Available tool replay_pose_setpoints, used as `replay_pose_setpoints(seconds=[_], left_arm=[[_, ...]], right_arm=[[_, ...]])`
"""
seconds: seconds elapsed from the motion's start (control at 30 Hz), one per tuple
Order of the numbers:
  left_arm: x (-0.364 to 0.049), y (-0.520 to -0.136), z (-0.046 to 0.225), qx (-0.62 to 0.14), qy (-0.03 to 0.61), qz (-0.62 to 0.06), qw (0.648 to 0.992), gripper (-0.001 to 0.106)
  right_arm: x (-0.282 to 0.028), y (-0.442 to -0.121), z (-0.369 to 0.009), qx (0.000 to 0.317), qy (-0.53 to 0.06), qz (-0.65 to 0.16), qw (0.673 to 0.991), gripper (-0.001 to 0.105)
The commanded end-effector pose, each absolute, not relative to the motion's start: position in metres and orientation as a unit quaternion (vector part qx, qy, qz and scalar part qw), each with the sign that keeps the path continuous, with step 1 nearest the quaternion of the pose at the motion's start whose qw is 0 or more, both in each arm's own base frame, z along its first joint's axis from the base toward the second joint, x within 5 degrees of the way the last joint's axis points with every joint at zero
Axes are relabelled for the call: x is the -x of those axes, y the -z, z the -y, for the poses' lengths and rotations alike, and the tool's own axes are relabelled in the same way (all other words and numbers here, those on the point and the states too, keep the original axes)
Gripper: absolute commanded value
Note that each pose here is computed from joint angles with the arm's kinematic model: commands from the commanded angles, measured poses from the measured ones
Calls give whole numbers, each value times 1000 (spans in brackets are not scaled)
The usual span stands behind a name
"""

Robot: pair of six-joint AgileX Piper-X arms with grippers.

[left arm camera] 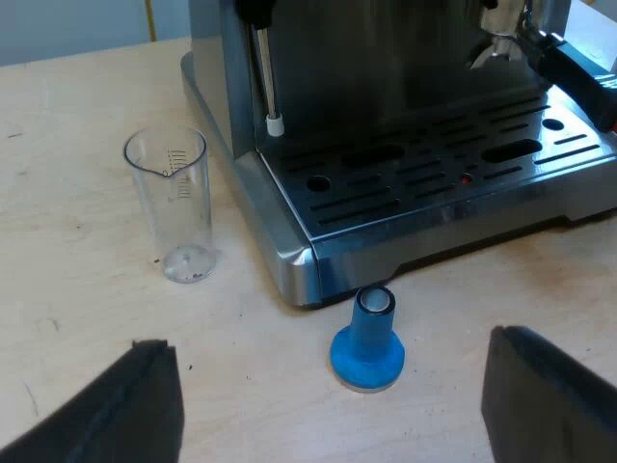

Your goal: Grind coffee beans and then tamp

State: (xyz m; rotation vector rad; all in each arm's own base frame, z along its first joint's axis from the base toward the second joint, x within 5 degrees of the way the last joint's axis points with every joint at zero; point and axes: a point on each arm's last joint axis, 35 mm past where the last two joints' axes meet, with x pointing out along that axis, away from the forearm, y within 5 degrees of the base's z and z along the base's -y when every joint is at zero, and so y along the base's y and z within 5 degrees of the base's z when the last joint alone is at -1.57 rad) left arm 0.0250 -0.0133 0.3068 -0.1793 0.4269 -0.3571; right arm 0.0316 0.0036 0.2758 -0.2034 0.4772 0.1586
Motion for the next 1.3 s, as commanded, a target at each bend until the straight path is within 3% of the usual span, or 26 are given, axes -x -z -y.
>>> replay_pose_setpoints(seconds=[0.03, 0.4, 0.6, 1.03, 1.3], left_arm=[[-28, -313, 14, 91, 188, -212, 955, 66], [-48, -324, 21, 85, 259, -230, 934, 66], [-61, -329, 27, 82, 305, -218, 924, 66], [-94, -329, 50, 57, 390, -232, 889, 66], [-111, -329, 61, 47, 413, -222, 882, 66]], right_arm=[[-28, -284, -4, 100, -87, -249, 959, 59], [-40, -323, -10, 108, -177, -306, 929, 59], [-55, -336, -17, 134, -244, -314, 907, 59], [-83, -344, -44, 154, -360, -300, 870, 59], [-99, -344, -80, 196, -399, -274, 853, 59]])
